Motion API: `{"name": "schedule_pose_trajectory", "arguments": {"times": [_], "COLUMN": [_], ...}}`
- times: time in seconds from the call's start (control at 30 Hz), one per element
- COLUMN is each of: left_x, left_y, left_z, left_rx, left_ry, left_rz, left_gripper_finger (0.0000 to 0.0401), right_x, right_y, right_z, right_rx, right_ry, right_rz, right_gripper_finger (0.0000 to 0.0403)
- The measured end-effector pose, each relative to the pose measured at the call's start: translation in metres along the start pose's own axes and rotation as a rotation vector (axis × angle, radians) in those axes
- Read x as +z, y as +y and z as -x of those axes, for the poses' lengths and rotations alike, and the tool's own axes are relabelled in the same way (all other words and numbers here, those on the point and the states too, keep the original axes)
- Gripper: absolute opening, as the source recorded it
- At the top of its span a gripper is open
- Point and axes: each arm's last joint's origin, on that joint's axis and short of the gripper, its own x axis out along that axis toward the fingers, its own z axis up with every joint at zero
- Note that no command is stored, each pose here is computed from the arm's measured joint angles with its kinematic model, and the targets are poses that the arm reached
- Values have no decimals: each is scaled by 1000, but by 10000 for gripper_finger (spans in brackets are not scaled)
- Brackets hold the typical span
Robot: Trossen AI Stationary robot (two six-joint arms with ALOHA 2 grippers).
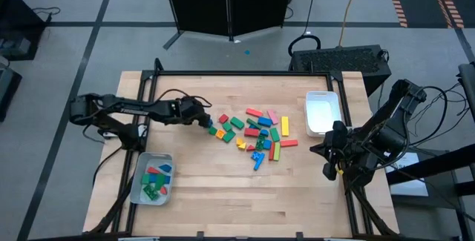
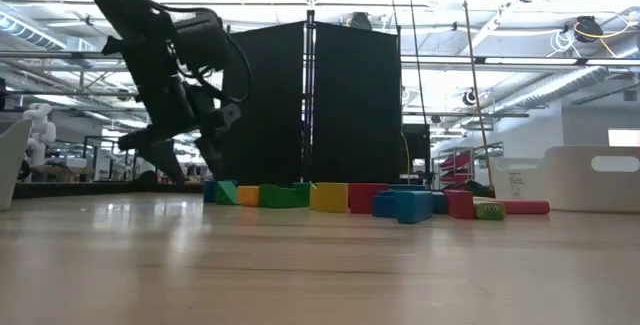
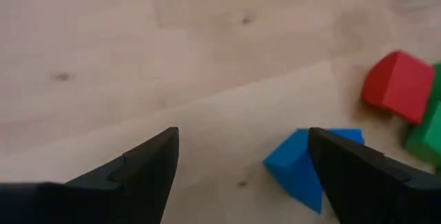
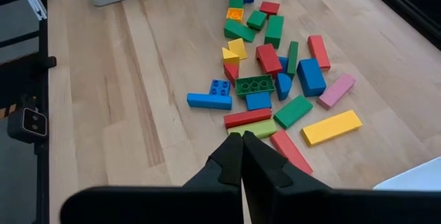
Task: Sort blocks by size
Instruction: Put the blue triangle block into the gray bin
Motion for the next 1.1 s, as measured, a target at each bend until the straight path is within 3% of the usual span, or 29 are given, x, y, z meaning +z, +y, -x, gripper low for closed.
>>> {"name": "schedule_pose_trajectory", "arguments": {"times": [0.27,0.63,1.1], "left_x": [-8,-21,-39], "left_y": [-14,-20,-24], "left_z": [-9,-9,-24], "left_rx": [-96,-88,13], "left_ry": [43,53,17], "left_rz": [-16,-19,-42], "left_gripper_finger": [321,320,248], "right_x": [0,0,0], "right_y": [0,-1,-1], "right_z": [0,0,0], "right_rx": [-3,-3,-3], "right_ry": [7,7,6], "right_rz": [4,2,1], "right_gripper_finger": [0,0,0]}}
